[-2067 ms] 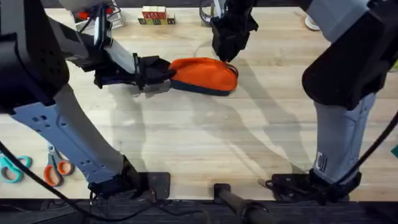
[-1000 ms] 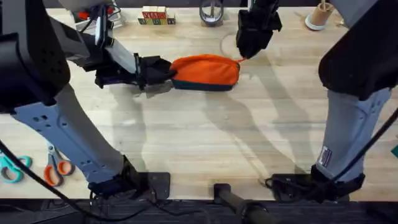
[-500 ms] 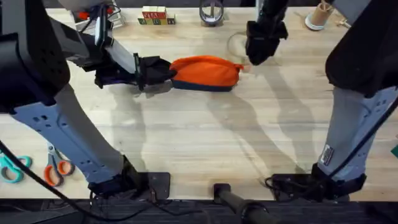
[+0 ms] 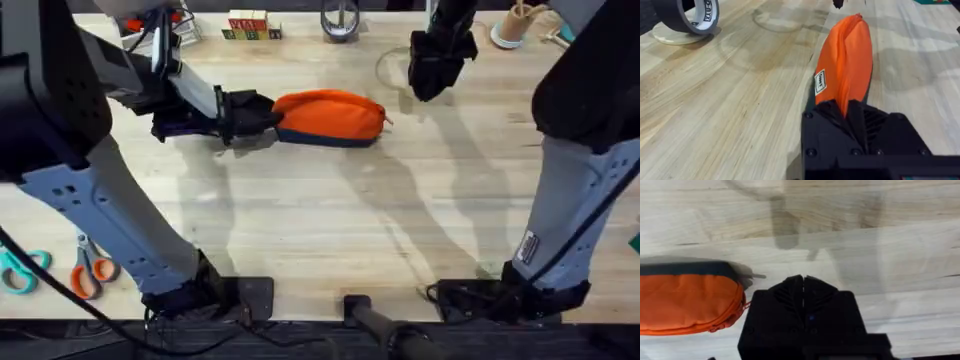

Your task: Unzip the bag, pick up the pens from the table one at a time and place them inside, then zip the bag closed.

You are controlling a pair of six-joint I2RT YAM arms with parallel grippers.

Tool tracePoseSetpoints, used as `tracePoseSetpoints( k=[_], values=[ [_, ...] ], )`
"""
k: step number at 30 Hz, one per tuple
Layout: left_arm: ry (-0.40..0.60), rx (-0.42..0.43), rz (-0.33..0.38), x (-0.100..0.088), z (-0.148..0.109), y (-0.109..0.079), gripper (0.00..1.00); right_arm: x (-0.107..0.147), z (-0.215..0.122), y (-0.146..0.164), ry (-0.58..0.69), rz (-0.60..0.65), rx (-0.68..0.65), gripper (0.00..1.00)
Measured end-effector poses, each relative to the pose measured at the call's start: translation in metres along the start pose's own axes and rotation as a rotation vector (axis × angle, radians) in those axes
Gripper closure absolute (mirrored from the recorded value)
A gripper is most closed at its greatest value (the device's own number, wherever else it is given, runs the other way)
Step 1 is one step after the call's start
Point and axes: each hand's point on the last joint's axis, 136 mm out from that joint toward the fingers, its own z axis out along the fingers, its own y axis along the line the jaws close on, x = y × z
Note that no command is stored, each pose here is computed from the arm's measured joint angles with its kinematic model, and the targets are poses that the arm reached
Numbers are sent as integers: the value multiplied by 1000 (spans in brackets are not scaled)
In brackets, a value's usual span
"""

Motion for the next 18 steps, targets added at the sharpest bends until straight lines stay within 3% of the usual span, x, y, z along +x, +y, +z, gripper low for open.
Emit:
tracePoseSetpoints(
  k=[6, 14, 18],
  values=[
    [0, 0, 0, 0, 0, 0, 960, 2, -12, -1, -30, -12, -10, 969],
    [0, 0, 0, 0, 0, 0, 961, 16, -83, -4, -196, -47, -90, 968],
    [0, 0, 0, 0, 0, 0, 961, 32, -118, -1, -263, -88, -161, 813]
  ],
)
